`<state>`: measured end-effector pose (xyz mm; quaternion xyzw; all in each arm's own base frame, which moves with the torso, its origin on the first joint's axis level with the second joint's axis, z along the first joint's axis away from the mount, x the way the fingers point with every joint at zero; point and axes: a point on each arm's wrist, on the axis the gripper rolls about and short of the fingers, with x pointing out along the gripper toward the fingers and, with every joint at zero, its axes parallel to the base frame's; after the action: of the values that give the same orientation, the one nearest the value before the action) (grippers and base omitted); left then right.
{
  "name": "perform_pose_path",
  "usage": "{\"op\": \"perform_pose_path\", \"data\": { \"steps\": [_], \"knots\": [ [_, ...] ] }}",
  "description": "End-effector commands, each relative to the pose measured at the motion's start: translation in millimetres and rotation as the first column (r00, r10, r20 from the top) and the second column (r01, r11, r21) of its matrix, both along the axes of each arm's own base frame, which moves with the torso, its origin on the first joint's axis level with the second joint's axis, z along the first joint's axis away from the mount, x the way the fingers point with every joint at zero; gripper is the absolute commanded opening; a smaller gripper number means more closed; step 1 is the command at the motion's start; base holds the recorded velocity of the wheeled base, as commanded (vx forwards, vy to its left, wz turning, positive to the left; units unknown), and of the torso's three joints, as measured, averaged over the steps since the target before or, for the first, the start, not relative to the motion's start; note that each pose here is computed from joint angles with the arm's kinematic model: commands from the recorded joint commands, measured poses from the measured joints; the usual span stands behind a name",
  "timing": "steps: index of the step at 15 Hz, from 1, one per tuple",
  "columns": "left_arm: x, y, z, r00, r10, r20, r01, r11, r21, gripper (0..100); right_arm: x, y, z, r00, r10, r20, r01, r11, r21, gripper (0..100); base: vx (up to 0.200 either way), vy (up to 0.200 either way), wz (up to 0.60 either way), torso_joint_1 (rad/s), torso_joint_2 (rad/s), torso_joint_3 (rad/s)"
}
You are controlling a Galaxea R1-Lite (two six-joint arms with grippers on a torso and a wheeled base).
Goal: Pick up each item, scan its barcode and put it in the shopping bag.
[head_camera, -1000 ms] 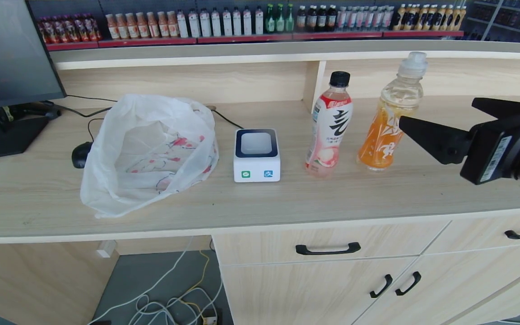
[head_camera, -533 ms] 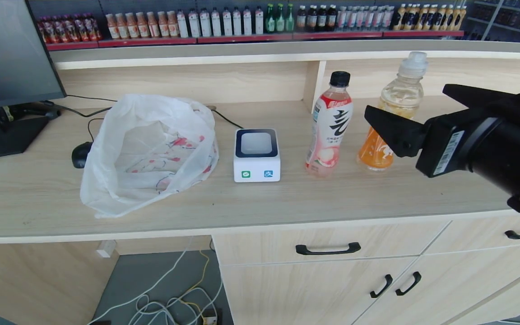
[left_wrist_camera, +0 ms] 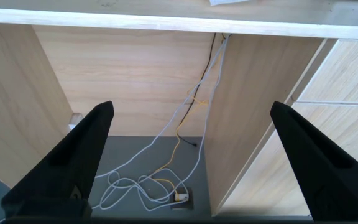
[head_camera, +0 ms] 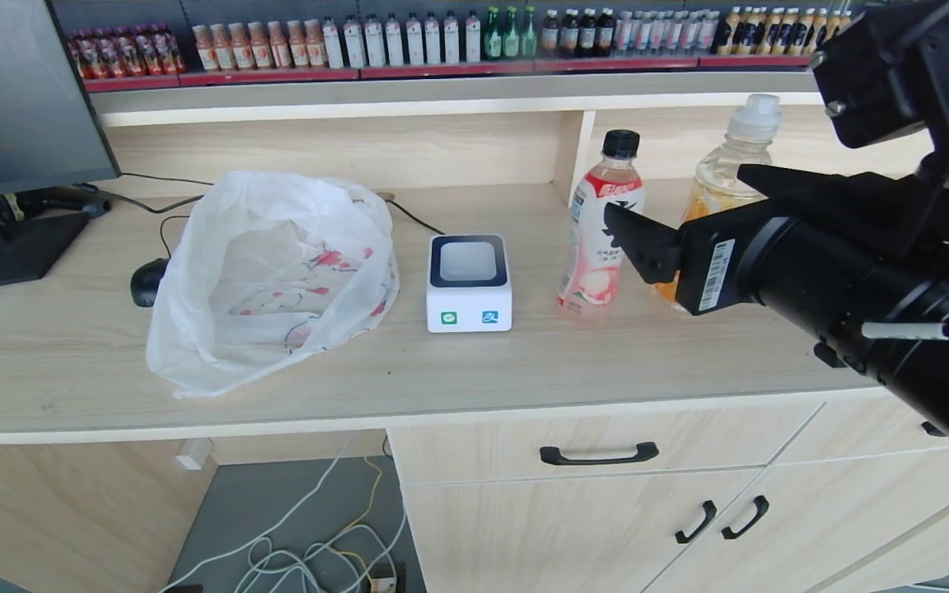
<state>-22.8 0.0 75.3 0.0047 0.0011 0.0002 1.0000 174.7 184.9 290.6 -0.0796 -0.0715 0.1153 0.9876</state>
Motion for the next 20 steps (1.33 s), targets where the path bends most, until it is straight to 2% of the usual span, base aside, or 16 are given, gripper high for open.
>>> {"op": "perform_pose_path", "data": {
  "steps": [1, 6, 9, 20],
  "knots": [
    [0, 0.0, 0.0, 1.0, 0.001, 0.001, -0.001, 1.0, 0.0, 100, 8, 4, -5, 1.0, -0.008, -0.015, 0.008, 1.0, -0.003, 100, 0.0, 0.0, 0.0, 0.0, 0.0, 0.0],
    [0, 0.0, 0.0, 1.0, 0.0, 0.001, 0.0, 1.0, 0.0, 100, 22, 4, -13, 0.999, 0.031, -0.034, -0.032, 0.999, -0.013, 100, 0.0, 0.0, 0.0, 0.0, 0.0, 0.0],
    [0, 0.0, 0.0, 1.0, 0.0, 0.001, 0.0, 1.0, 0.0, 100, 38, 0, -15, 0.999, 0.042, -0.009, -0.042, 0.999, -0.001, 100, 0.0, 0.0, 0.0, 0.0, 0.0, 0.0],
    [0, 0.0, 0.0, 1.0, 0.0, 0.001, 0.0, 1.0, 0.0, 100, 73, 28, -30, 0.998, 0.045, 0.051, -0.047, 0.998, 0.041, 100, 0.0, 0.0, 0.0, 0.0, 0.0, 0.0]
  ]
}}
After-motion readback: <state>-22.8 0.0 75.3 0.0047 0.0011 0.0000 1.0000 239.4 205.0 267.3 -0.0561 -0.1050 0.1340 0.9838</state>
